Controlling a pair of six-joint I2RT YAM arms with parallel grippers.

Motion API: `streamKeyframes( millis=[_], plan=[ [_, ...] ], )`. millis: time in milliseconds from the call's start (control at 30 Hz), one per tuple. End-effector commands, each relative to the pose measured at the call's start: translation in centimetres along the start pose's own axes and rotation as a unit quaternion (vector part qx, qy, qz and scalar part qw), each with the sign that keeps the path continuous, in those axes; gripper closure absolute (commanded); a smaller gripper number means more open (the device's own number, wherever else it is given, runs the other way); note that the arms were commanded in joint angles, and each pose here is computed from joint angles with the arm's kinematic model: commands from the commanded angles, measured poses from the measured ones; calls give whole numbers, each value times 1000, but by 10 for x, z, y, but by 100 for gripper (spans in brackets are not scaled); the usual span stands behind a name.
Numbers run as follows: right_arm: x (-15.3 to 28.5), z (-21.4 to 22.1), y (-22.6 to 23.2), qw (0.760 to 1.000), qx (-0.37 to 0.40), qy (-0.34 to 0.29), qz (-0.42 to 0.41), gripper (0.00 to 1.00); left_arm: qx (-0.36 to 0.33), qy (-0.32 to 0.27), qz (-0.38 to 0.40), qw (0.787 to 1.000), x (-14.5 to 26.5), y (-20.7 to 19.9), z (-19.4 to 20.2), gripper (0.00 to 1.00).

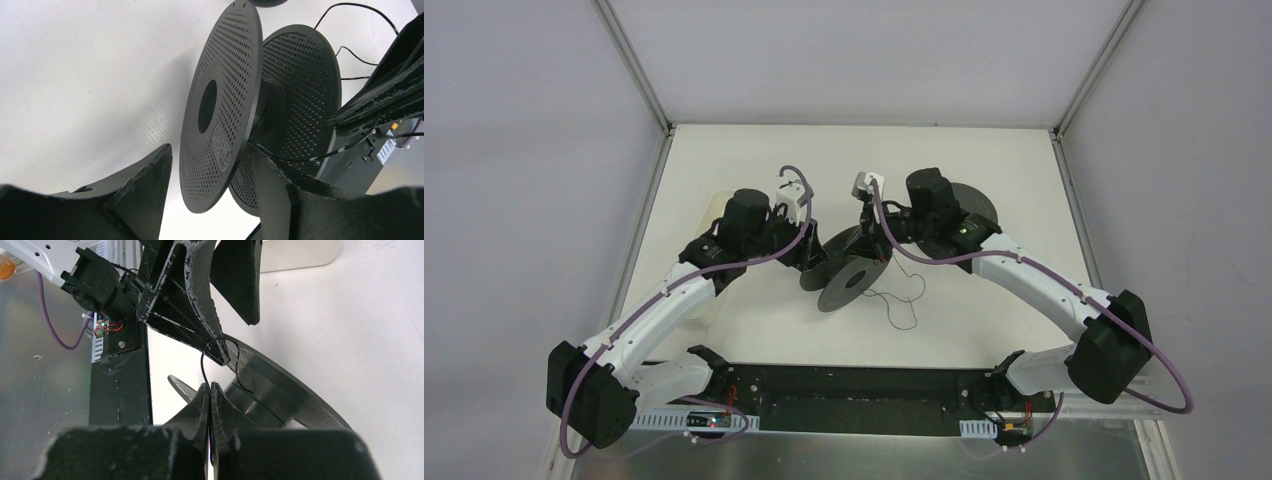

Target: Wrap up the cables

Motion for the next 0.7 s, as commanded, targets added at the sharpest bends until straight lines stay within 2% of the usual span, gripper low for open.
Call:
streamKeyframes(
  millis=[0, 300, 500, 667],
  plan=[
    [1, -4, -2, 1000, 6, -18, -17, 100, 0, -27, -6, 1000, -4, 4, -6, 43],
    [1, -1, -5, 1000, -10, -16, -16, 100, -10, -52, 21, 998, -4, 0, -6, 41],
    [0, -1, -6, 999, -29, -21, -10, 100, -18, -98, 50, 994, -3, -5, -1, 40],
    [-2, 0, -8, 999, -41, -22, -9, 100, -23, -126, 40, 991, -5, -2, 0, 39]
  ],
)
Point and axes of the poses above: each gripper's point midway between its finger pads, its own x axis back along the fingers, its own y axis along the line the jaws close on, z = x × y, the point moved 8 cm from there along x, back along the fingers, and after that the axes turned 1 degree about -x, right-handed, at the moved point
